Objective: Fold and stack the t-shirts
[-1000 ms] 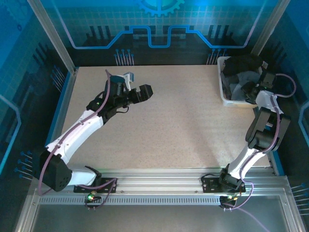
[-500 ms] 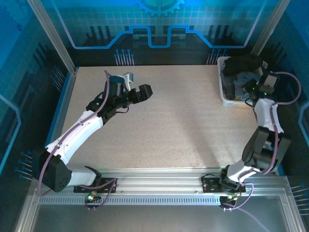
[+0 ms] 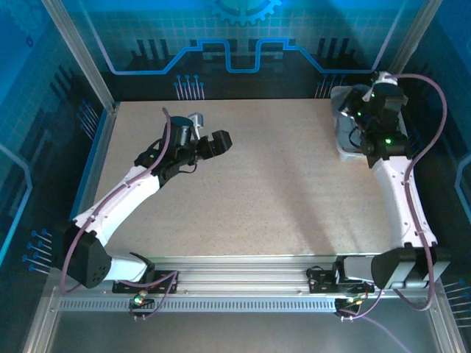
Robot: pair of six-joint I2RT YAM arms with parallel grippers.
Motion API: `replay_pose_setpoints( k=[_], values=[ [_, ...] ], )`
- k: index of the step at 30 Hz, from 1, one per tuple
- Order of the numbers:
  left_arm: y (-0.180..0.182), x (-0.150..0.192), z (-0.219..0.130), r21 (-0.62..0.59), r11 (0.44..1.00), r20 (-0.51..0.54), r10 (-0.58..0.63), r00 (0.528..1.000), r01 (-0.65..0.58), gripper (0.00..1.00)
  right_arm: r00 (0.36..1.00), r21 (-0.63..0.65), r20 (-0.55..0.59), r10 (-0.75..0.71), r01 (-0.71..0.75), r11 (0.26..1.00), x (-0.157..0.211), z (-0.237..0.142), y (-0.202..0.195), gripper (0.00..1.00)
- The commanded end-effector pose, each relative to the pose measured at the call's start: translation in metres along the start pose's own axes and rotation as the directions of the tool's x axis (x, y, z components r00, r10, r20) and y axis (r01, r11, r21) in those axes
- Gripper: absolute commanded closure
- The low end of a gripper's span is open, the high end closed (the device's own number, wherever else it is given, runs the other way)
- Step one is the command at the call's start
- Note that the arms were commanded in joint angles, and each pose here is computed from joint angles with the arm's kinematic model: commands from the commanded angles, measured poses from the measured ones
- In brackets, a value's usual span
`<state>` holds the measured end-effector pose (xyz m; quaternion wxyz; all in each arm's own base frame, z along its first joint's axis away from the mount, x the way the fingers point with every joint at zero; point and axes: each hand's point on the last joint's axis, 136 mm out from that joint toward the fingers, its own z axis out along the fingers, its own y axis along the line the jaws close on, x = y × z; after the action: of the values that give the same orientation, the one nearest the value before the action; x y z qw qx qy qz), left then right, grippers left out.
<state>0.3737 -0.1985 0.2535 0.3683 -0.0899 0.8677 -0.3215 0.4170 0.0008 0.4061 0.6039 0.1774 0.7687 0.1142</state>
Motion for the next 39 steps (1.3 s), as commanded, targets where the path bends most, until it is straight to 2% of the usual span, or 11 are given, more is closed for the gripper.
replay_pose_setpoints(
  k=[1, 5, 9, 12, 18, 22, 26, 30, 34, 35, 39],
  values=[
    [-0.002, -0.01, -0.008, -0.032, 0.999, 0.032, 0.0, 0.999, 0.001, 0.05, 0.981, -0.11, 0.158, -0.11, 0.128, 0.986, -0.049, -0.051, 0.062, 1.0],
    [0.005, -0.012, -0.016, -0.074, 0.997, 0.059, -0.004, 0.998, 0.008, 0.05, 0.965, -0.229, 0.201, -0.167, 0.212, 0.95, -0.055, -0.08, 0.121, 1.0],
    [0.014, -0.021, -0.032, -0.135, 0.991, 0.115, 0.008, 0.993, 0.007, 0.05, 0.945, -0.351, 0.202, -0.259, 0.316, 0.881, -0.029, -0.103, 0.189, 1.0],
    [0.025, -0.03, -0.05, -0.213, 0.977, 0.172, 0.013, 0.985, 0.025, 0.05, 0.931, -0.392, 0.143, -0.337, 0.366, 0.844, 0.012, -0.099, 0.224, 1.0],
    [0.055, -0.036, -0.095, -0.374, 0.924, 0.269, 0.025, 0.963, 0.081, 0.05, 0.929, -0.488, -0.097, -0.356, 0.267, 0.831, 0.118, -0.067, 0.245, 1.0],
    [0.064, -0.026, -0.102, -0.406, 0.911, 0.245, 0.029, 0.969, 0.075, 0.05, 0.904, -0.424, -0.271, -0.33, 0.196, 0.884, 0.153, -0.038, 0.22, 1.0],
    [0.067, -0.007, -0.088, -0.379, 0.923, 0.171, -0.001, 0.985, 0.067, 0.07, 0.87, -0.25, -0.465, -0.166, 0.051, 0.967, 0.18, -0.005, 0.163, 1.0],
    [0.067, 0.019, -0.06, -0.34, 0.939, 0.042, -0.036, 0.998, 0.048, 0.09, 0.826, -0.099, -0.564, 0.007, -0.076, 0.992, 0.203, 0.012, 0.11, 1.0],
    [0.072, 0.043, -0.033, -0.313, 0.946, -0.044, -0.107, 0.993, 0.088, 0.09, 0.767, 0.049, -0.638, 0.058, -0.035, 0.998, 0.232, 0.012, 0.058, 1.0],
    [0.073, 0.048, -0.027, -0.306, 0.946, -0.055, -0.133, 0.99, 0.11, 0.09, 0.749, 0.097, -0.659, 0.077, -0.017, 0.995, 0.239, 0.009, 0.042, 0.97],
    [0.075, 0.064, -0.003, -0.28, 0.943, -0.102, -0.217, 0.971, 0.182, 0.13, 0.707, 0.312, -0.677, 0.205, 0.023, 0.95, 0.257, -0.011, -0.028, 0.71]
  ],
)
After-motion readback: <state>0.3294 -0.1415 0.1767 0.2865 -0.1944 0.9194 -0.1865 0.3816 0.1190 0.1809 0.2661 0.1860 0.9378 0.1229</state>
